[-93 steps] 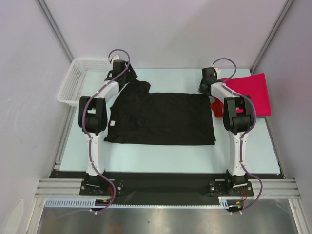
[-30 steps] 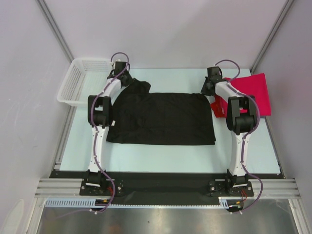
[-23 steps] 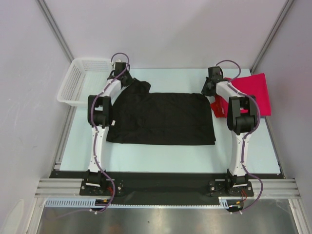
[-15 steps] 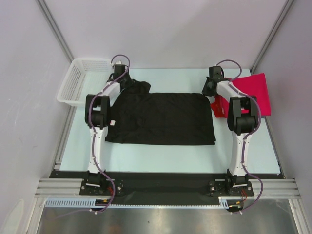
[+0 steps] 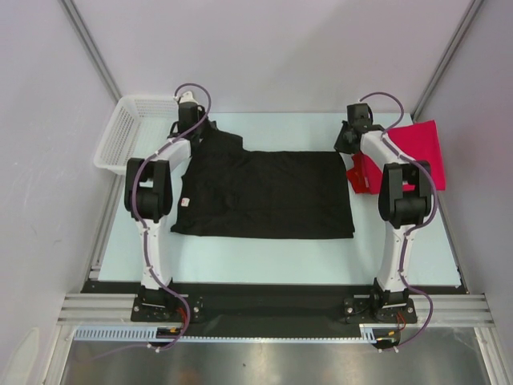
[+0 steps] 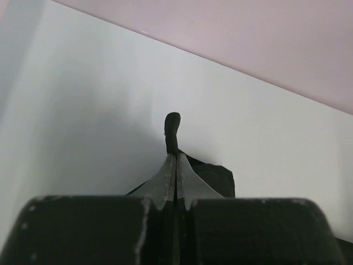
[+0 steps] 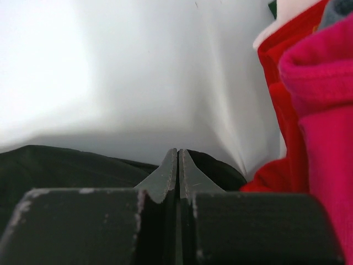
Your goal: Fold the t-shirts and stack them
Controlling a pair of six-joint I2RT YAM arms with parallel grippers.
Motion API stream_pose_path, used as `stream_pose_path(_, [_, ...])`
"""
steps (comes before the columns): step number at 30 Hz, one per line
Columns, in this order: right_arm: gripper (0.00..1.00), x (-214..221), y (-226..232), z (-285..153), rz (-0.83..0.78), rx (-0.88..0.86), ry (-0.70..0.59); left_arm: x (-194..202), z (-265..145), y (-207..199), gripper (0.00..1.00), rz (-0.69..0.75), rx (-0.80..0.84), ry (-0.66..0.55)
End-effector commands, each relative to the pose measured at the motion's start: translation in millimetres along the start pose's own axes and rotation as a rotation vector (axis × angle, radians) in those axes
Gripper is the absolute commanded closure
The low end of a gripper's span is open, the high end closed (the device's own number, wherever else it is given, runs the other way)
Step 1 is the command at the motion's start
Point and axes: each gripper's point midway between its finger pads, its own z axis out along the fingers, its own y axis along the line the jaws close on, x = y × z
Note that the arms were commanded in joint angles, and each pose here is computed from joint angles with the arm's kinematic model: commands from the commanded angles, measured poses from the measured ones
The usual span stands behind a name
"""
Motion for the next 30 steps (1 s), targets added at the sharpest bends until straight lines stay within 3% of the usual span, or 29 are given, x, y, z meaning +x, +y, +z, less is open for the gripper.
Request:
stream_pose_path(1, [1.0,-13,1,-26,0.015,-0.011,-0.035,-54,-33,-30,1.0,0.054,0.076,-0.153])
stream_pose_path(7, [1.0,-11,0,-37,0.017,-0.012,-0.041,-56,-74,-27,1.0,0.099,0.051,-0.241])
stream_pose_path(17, [1.0,6,-12,-52,0.023,0.003,-0.04,-24,-115,-10,1.0,0.147,0.029,-0.279])
stream_pose_path(30, [1.0,21,-23,-74,0.034,0.014,-0.05,-19,-181,-4,1.0,0.226,-0.009,-0.38])
